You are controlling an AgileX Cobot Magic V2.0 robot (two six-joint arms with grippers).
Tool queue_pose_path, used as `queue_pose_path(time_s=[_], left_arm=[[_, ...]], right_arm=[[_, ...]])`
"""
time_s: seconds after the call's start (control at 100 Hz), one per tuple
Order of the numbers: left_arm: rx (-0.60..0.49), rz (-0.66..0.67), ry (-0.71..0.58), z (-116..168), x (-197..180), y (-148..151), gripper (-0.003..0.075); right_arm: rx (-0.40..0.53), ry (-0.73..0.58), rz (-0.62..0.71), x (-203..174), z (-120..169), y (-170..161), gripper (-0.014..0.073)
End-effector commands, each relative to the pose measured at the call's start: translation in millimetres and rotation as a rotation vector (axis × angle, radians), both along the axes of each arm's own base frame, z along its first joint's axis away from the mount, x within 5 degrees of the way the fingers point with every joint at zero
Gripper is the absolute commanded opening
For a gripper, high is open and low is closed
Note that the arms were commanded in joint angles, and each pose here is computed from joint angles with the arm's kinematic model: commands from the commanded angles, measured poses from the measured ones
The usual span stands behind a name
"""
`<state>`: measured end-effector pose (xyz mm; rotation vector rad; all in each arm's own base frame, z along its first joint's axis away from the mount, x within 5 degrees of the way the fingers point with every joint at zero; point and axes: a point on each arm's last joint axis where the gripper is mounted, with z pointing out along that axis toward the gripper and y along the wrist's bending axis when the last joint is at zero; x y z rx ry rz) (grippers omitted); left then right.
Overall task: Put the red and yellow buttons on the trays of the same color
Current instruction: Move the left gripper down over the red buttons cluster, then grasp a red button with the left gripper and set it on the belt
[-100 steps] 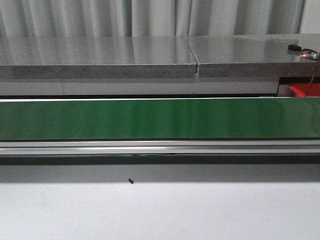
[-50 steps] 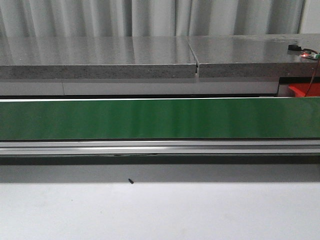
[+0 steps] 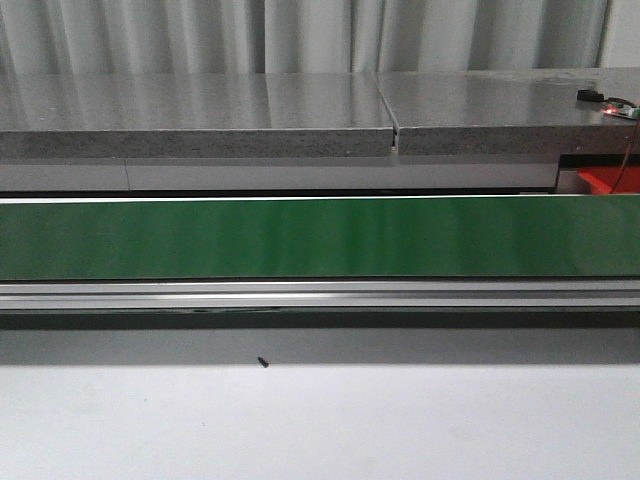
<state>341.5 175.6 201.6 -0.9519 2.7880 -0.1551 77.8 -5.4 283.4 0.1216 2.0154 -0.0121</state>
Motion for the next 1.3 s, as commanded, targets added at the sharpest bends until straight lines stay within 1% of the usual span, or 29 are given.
queue_pose_path(time_s=[0.0,0.15,0.43,0.54,0.65,0.81,0.94,1.1,1.21,1.26,1.29], left_arm=[[0.045,0.012,-0.107,31,1,2,0.0169],[0.076,-0.017,-0.139,50,-6,-2,0.0170],[0.146,-0.018,-0.262,104,-37,-20,0.0169],[0.166,-0.042,-0.304,122,-47,-33,0.0169],[0.164,-0.086,-0.317,132,-49,-49,0.0170],[0.147,-0.167,-0.318,130,-40,-74,0.0169],[0.128,-0.203,-0.292,113,-37,-87,0.0169],[0.113,-0.210,-0.255,93,-36,-89,0.0169],[0.110,-0.214,-0.246,90,-37,-90,0.0174],[0.106,-0.219,-0.236,89,-38,-90,0.0192],[0.104,-0.219,-0.232,89,-38,-90,0.0221]], right_arm=[[-0.006,-0.090,0.002,3,14,0,-0.0059],[-0.006,-0.090,0.002,3,14,0,-0.0059],[-0.006,-0.090,0.002,3,14,0,-0.0059],[-0.006,-0.090,0.002,3,14,0,-0.0059],[-0.006,-0.090,0.002,3,14,0,-0.0059],[-0.006,-0.090,0.002,3,14,0,-0.0059],[-0.006,-0.090,0.002,3,14,0,-0.0059],[-0.006,-0.090,0.002,3,14,0,-0.0059],[-0.006,-0.090,0.002,3,14,0,-0.0059],[-0.006,-0.090,0.002,3,14,0,-0.0059],[-0.006,-0.090,0.002,3,14,0,-0.0059]])
